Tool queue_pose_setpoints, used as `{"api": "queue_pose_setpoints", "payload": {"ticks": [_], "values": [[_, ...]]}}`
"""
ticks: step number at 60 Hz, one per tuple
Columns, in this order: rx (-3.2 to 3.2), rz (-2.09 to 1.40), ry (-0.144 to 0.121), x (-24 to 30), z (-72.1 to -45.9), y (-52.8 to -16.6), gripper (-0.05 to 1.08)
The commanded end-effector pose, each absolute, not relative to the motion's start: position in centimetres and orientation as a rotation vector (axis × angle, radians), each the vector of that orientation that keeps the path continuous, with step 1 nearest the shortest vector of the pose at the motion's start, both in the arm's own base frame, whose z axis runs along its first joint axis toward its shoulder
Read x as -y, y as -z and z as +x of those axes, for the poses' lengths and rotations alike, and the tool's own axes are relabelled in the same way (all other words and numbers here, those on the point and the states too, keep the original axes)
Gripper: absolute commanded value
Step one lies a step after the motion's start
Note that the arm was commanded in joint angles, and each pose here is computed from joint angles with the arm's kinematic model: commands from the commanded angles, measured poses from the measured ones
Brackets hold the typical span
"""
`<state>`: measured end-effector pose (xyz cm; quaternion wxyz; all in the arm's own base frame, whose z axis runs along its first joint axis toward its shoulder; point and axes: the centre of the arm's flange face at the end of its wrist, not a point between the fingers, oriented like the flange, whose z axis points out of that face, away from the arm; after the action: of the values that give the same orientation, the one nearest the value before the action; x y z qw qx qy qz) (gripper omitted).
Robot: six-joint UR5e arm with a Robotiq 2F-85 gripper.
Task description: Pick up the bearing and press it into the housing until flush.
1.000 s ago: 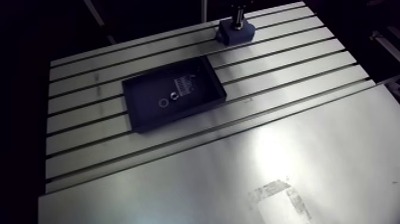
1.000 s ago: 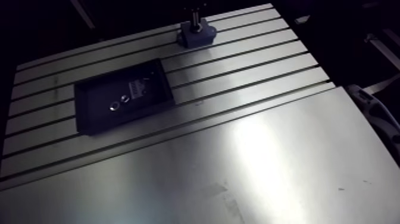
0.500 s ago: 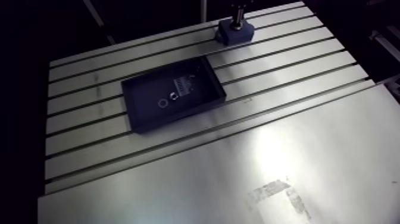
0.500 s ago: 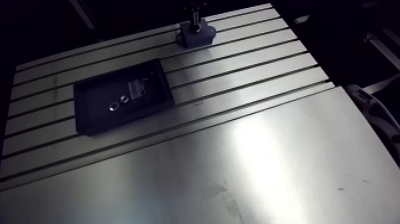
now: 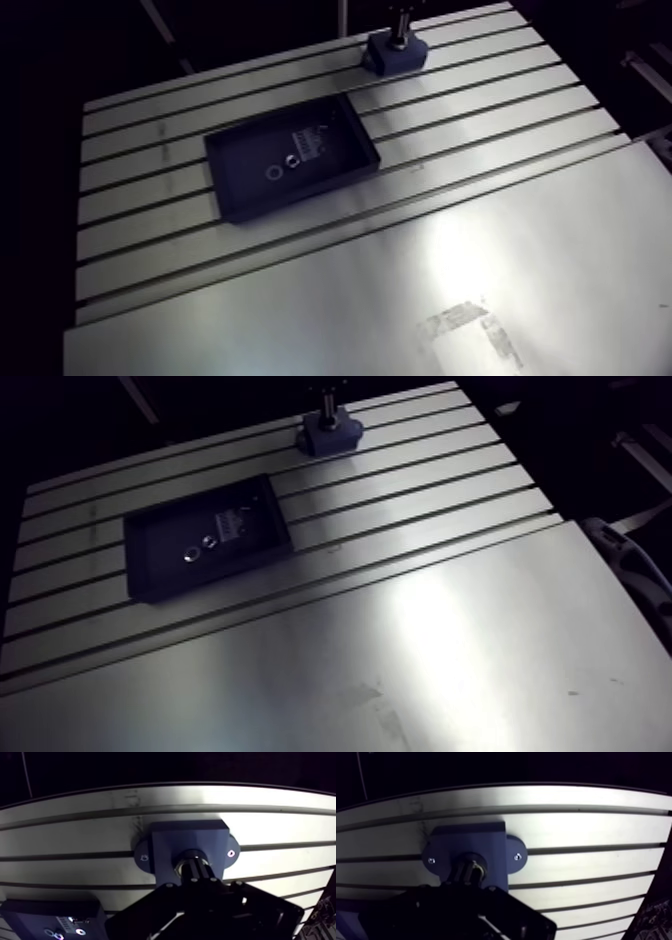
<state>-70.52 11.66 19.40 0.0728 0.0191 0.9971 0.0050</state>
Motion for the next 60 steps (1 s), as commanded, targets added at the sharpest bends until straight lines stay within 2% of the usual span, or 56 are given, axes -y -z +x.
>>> {"api": "queue_pose_setpoints", "payload": {"ticks": [1, 60], "values": [[-2.997, 0.057, -0.017, -11.59, -70.61, -19.5, 1.02], [-3.001, 0.054, -0.014, -11.25, -70.71, -19.67, 1.02]]}}
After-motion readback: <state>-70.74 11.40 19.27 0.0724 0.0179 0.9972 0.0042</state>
